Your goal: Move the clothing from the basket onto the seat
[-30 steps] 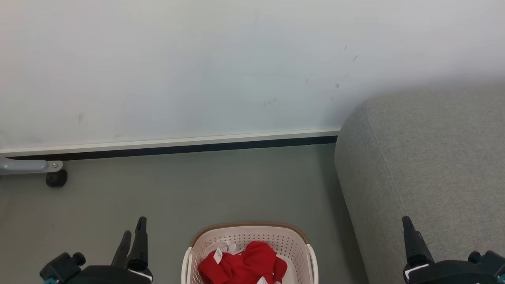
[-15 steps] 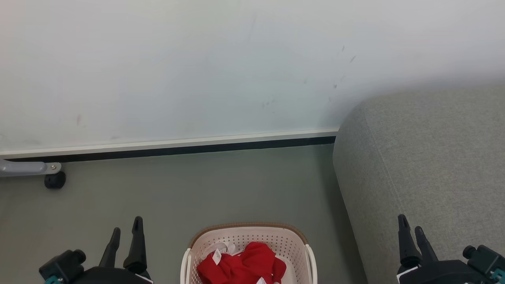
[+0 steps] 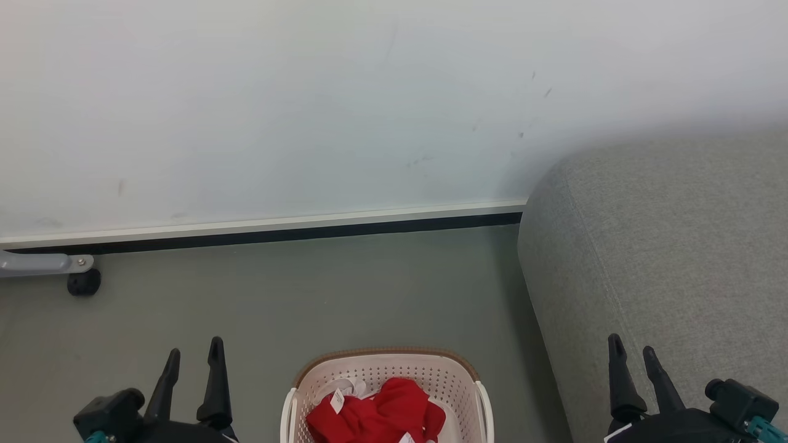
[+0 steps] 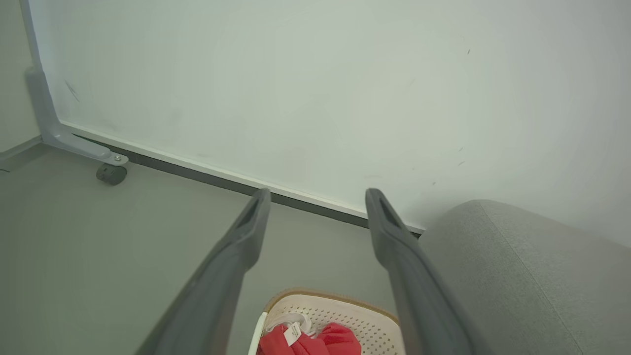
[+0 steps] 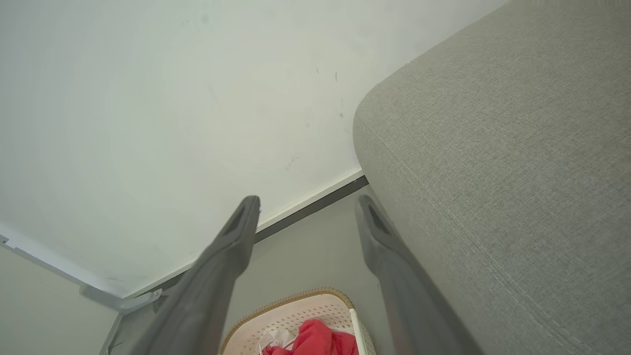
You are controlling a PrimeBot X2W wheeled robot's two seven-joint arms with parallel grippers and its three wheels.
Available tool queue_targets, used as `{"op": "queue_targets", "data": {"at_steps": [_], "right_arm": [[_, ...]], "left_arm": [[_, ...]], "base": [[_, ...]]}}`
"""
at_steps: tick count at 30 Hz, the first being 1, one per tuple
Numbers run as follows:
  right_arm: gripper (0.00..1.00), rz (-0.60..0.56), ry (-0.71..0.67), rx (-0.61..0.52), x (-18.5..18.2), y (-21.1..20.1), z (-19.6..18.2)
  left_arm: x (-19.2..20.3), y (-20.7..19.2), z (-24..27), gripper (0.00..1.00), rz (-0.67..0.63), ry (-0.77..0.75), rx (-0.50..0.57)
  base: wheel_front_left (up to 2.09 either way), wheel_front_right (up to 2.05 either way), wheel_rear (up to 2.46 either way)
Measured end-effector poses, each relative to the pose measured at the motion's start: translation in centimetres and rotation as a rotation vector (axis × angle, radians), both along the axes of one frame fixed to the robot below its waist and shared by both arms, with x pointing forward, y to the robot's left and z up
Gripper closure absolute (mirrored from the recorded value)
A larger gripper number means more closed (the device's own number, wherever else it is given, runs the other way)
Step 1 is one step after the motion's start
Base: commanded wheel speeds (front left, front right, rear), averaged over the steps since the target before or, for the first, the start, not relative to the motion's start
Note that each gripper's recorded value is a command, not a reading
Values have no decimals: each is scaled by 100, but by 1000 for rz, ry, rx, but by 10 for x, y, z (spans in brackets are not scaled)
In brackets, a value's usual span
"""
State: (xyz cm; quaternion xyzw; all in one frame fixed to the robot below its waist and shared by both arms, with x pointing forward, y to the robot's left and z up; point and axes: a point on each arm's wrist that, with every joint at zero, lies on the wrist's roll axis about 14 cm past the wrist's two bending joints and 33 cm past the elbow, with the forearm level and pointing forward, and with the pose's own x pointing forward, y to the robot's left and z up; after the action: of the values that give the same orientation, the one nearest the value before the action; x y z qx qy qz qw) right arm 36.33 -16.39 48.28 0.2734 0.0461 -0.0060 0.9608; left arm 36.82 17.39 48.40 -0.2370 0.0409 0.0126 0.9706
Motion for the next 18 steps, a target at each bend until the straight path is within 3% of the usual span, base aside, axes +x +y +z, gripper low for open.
{"op": "queue_targets", "data": {"at_steps": [18], "right_arm": [[0,27,-87,-259,-4,6,12]], "left_arm": [[-3,-3,5,0,-12,-60,254]], "base": [[0,0,0]]}}
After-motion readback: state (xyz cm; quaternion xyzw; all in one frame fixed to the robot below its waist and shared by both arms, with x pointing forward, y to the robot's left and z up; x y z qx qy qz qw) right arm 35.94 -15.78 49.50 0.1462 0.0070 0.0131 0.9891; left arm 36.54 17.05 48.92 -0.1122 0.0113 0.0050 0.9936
